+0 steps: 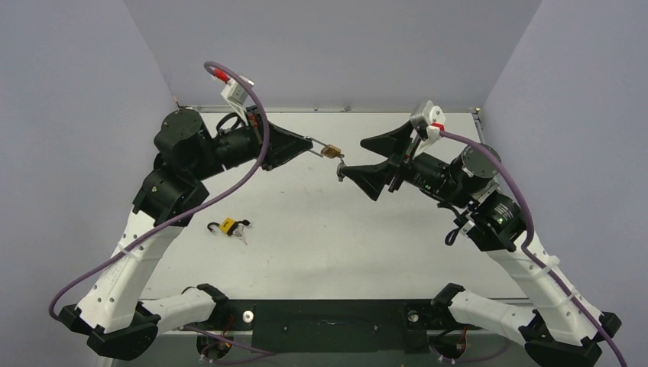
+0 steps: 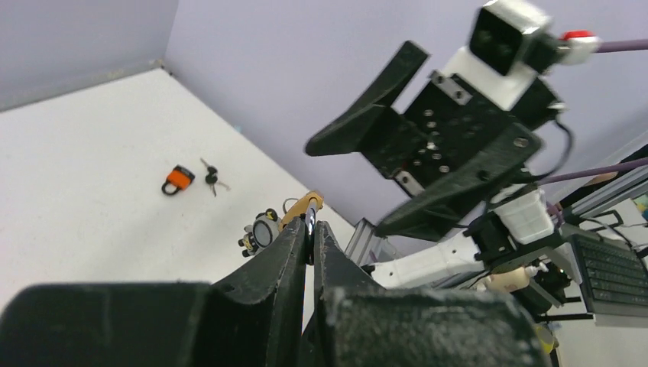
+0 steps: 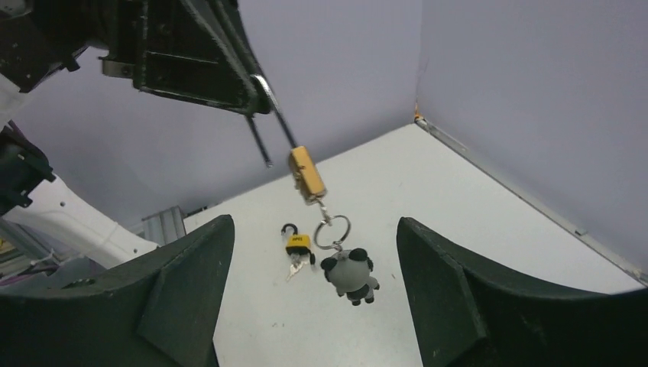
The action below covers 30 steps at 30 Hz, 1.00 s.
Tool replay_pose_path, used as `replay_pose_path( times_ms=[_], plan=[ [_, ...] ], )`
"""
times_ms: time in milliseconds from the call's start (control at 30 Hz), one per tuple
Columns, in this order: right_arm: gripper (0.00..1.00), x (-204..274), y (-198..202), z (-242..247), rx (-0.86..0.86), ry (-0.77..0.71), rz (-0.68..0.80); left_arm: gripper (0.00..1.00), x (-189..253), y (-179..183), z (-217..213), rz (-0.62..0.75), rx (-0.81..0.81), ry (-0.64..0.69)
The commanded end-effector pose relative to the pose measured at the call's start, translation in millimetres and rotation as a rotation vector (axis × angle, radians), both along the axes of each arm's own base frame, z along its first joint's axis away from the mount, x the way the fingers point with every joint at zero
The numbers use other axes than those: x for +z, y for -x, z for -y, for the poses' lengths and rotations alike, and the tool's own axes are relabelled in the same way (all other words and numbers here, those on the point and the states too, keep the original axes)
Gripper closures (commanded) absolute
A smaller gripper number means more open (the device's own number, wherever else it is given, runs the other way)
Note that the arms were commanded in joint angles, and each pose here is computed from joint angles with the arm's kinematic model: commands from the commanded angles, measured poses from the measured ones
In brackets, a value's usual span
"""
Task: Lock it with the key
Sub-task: Lock the lock.
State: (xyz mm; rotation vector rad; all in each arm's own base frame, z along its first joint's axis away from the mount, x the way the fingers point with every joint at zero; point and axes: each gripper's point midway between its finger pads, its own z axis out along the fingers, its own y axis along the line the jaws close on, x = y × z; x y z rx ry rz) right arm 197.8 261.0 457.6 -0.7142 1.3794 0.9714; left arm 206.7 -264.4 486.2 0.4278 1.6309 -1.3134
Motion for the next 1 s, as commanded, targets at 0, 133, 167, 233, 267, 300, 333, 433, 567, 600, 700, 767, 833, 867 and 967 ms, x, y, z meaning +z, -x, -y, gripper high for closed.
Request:
replay_pose_path(
  times_ms=[0, 133, 167, 233, 267, 300, 333, 433, 567, 600, 700, 767, 833, 867, 967],
  plan=[
    [0.28, 60.5, 4.1, -4.5, 0.147, -0.179, 0.101, 1.00, 82.9, 26.5, -22.0, 0.149, 0.041, 0.177],
    [0.29, 94.5, 11.2, -4.2, 0.253, -0.279, 0.139, 1.00, 97.9, 33.8, -25.9, 0.167, 0.037, 0.196],
    [0.29, 97.4, 10.9, -7.2, 0.275, -0.289, 0.138, 1.00, 97.9, 34.1, -26.3, 0.164, 0.039, 0.196],
    [0.31, 110.5, 20.4, -10.0, 0.346, -0.333, 0.145, 1.00, 100.8, 35.8, -28.1, 0.169, 0.042, 0.200],
    [0.31, 116.5, 26.0, -10.0, 0.379, -0.354, 0.149, 1.00, 102.9, 37.0, -29.2, 0.173, 0.043, 0.203],
    [0.32, 119.1, 27.2, -11.5, 0.396, -0.366, 0.159, 1.00, 104.3, 38.3, -30.1, 0.176, 0.044, 0.206],
    [0.33, 119.8, 30.2, -12.3, 0.417, -0.374, 0.147, 1.00, 106.5, 39.2, -31.0, 0.181, 0.046, 0.209],
    [0.34, 118.7, 39.5, -19.4, 0.477, -0.388, 0.138, 1.00, 110.0, 40.7, -33.5, 0.189, 0.053, 0.213],
    [0.43, 111.4, 42.1, -29.3, 0.500, -0.375, 0.112, 1.00, 114.3, 44.3, -35.4, 0.199, 0.050, 0.220],
    [0.44, 110.8, 43.2, -30.7, 0.503, -0.375, 0.109, 1.00, 114.6, 44.7, -35.7, 0.200, 0.051, 0.220],
    [0.45, 107.8, 39.1, -34.7, 0.488, -0.366, 0.102, 1.00, 115.7, 47.1, -36.0, 0.206, 0.043, 0.224],
    [0.46, 106.6, 36.0, -37.4, 0.483, -0.358, 0.096, 1.00, 116.0, 47.9, -35.8, 0.206, 0.039, 0.226],
    [0.46, 109.0, 34.6, -39.1, 0.486, -0.359, 0.096, 1.00, 115.9, 48.5, -35.8, 0.207, 0.036, 0.227],
    [0.47, 109.6, 32.5, -41.4, 0.487, -0.356, 0.093, 1.00, 116.2, 48.8, -36.0, 0.210, 0.036, 0.227],
    [0.48, 111.8, 29.6, -43.9, 0.484, -0.349, 0.094, 1.00, 116.5, 49.4, -35.8, 0.212, 0.033, 0.226]
  ],
)
